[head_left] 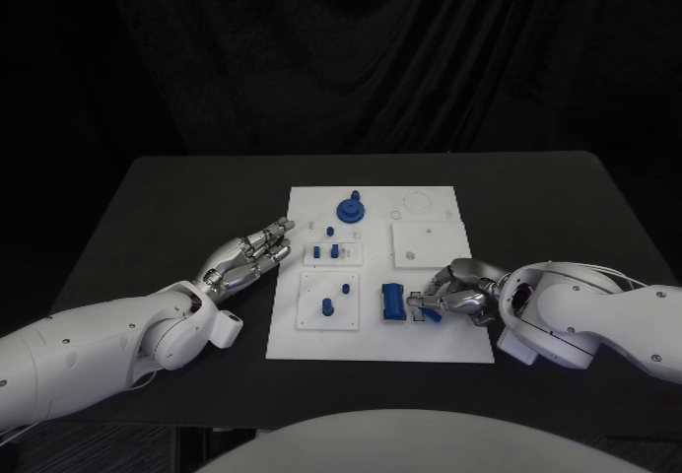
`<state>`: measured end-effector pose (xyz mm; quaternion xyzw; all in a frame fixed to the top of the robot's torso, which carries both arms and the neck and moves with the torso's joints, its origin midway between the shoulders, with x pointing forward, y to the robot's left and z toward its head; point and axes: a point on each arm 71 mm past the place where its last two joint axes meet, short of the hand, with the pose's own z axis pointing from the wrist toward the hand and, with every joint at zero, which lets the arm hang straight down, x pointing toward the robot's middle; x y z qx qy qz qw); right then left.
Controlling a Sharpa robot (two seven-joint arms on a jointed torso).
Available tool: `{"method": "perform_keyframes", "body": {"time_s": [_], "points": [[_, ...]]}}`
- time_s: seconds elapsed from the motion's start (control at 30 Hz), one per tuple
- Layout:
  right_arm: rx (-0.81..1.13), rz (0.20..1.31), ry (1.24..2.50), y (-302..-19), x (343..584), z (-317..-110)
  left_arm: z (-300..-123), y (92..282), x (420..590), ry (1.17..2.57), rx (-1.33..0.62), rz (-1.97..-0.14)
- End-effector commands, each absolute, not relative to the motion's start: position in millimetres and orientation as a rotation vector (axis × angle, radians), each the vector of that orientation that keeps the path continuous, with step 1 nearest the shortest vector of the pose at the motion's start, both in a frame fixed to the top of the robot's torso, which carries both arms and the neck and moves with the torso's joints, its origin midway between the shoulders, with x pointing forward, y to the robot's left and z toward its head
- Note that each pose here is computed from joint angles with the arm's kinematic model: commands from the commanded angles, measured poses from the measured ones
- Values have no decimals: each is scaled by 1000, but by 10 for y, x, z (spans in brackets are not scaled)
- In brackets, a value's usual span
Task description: Assemble the parts on the task board
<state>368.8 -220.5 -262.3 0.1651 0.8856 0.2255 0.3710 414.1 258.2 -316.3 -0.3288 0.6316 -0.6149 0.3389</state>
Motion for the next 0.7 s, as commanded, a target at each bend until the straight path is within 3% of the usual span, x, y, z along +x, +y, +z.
{"method": "perform_keyframes", "body": {"time_s": [0.03, 0.7], "points": [[338, 561, 2314, -2210, 3653, -2661, -3063, 2576, 4133, 1503, -796, -1713], [265, 582, 2305, -2236, 3652, -2648, -3073, 2577, 4144, 1508, -798, -1710]]}}
